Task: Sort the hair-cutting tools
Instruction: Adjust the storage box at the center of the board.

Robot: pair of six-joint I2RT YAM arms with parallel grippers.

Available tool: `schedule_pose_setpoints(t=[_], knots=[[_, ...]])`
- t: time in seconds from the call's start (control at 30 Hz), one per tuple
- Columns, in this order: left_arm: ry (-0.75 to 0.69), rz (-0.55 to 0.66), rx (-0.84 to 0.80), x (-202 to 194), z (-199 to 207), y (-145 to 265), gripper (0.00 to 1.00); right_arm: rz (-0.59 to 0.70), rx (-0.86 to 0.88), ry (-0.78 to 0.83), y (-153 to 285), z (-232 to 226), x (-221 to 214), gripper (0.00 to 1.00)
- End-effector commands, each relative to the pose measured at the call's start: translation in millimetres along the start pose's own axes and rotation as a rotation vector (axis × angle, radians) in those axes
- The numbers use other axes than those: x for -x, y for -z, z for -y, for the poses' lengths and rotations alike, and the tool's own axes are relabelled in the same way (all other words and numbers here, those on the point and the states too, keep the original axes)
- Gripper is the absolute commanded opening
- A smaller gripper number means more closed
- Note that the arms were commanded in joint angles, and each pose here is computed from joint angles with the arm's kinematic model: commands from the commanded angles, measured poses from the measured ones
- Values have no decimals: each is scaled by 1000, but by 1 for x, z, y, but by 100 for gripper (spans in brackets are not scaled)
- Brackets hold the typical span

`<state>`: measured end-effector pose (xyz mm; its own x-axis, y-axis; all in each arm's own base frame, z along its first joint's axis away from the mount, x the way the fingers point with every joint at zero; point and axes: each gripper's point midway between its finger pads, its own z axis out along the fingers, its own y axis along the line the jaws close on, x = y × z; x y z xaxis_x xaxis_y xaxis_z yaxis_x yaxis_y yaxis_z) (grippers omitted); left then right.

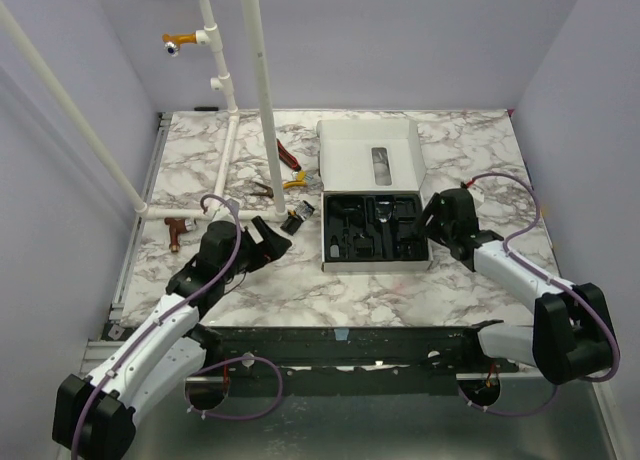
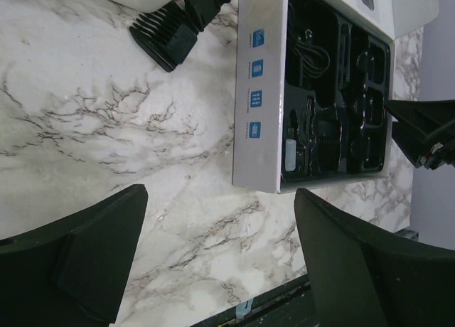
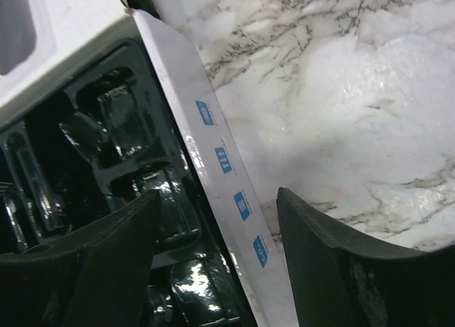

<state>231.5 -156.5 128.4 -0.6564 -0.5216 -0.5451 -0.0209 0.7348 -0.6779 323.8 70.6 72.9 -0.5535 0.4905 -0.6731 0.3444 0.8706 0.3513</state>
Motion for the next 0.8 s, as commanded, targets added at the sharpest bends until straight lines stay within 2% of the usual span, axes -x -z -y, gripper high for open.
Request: schedule_pose_setpoints(t=[0.0,0.27,0.77], knots=[[-48,-50,-66,-10,22,-9,86,-31,0,-21,-4,5,-15,68],[-132,-127,-31,-25,38,-35,84,-77,-53,-42,-3,18,-29,46],[-236,-267,4,-63,46,-76,79,-158,-2,-94,32,32,-63,47]])
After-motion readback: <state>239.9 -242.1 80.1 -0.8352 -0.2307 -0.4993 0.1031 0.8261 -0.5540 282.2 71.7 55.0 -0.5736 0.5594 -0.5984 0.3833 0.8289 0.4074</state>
